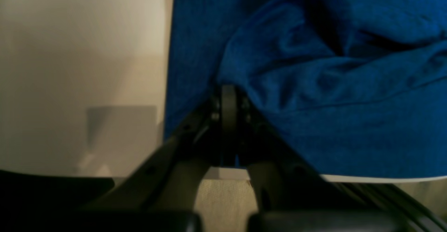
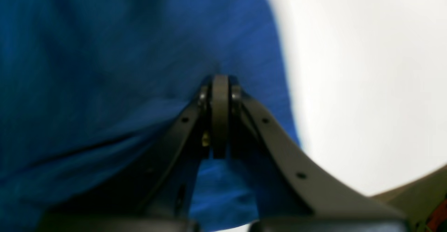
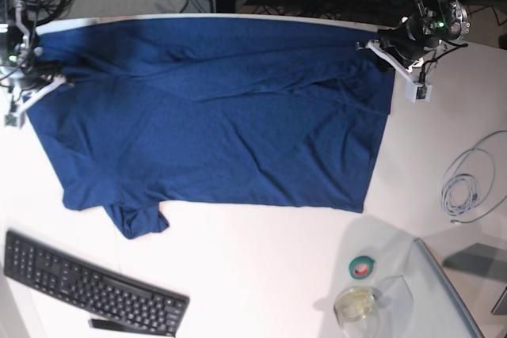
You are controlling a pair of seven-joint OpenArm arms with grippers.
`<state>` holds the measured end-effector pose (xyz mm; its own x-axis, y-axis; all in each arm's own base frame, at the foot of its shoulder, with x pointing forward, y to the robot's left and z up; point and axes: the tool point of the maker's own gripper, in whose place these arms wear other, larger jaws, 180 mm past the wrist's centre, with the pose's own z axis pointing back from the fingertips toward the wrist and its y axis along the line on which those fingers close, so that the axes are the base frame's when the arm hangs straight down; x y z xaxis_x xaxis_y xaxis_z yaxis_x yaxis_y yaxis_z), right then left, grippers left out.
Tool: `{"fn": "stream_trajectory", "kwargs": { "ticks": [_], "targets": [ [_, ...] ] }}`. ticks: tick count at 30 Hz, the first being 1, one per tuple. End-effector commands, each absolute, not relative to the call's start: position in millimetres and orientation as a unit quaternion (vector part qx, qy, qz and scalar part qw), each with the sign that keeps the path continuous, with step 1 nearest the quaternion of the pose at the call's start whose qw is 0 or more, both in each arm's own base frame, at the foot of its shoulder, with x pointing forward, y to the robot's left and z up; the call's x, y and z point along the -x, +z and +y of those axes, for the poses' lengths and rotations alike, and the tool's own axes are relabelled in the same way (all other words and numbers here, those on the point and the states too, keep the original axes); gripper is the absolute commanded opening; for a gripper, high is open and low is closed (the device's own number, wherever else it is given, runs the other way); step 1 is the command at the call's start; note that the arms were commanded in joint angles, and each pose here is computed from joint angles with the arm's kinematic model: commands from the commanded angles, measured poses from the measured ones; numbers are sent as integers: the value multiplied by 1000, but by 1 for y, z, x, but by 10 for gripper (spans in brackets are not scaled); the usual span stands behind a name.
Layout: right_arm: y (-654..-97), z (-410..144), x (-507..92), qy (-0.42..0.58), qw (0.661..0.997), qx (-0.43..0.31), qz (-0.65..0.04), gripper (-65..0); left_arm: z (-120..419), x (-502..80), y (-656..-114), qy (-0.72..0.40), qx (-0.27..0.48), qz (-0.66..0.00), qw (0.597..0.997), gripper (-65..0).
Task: Layout the t-shirt on the table in an organized manner, then fold the t-shirt properly
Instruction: 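Hold the shirt corners with both grippers and stretch the edge taut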
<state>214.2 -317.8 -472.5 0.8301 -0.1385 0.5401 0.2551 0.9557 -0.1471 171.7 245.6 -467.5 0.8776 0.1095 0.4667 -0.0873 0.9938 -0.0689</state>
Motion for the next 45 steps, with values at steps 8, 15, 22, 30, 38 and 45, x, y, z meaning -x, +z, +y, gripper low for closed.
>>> {"fn": "stream_trajectory", "kwargs": {
  "ticks": [8,15,22,30,38,45],
  "targets": [
    [-456,-337,-223,-112,940,126,-296,-650,269,-172,-456,75,3,-261,962,-650],
    [-458,-309,-225,-107,947,92,-287,-366,266,-175,-455,71,5,-264,962,-650],
    [-466,-284,-225,-75,956,51,-278,-359,263,-175,-457,73,9,-263,962,-650],
    [-478,-287,-222,-82,960,50,-261,-453,263,-175,-457,73,9,-263,962,-650],
    [-469,-289,-228,-82,956,52,-277,-650,261,-167,-471,83,18,-244,966,-650],
    [-451,-313,-235,-112,944,71,-302,-650,259,-169,-477,89,26,-238,967,-650]
  ]
}}
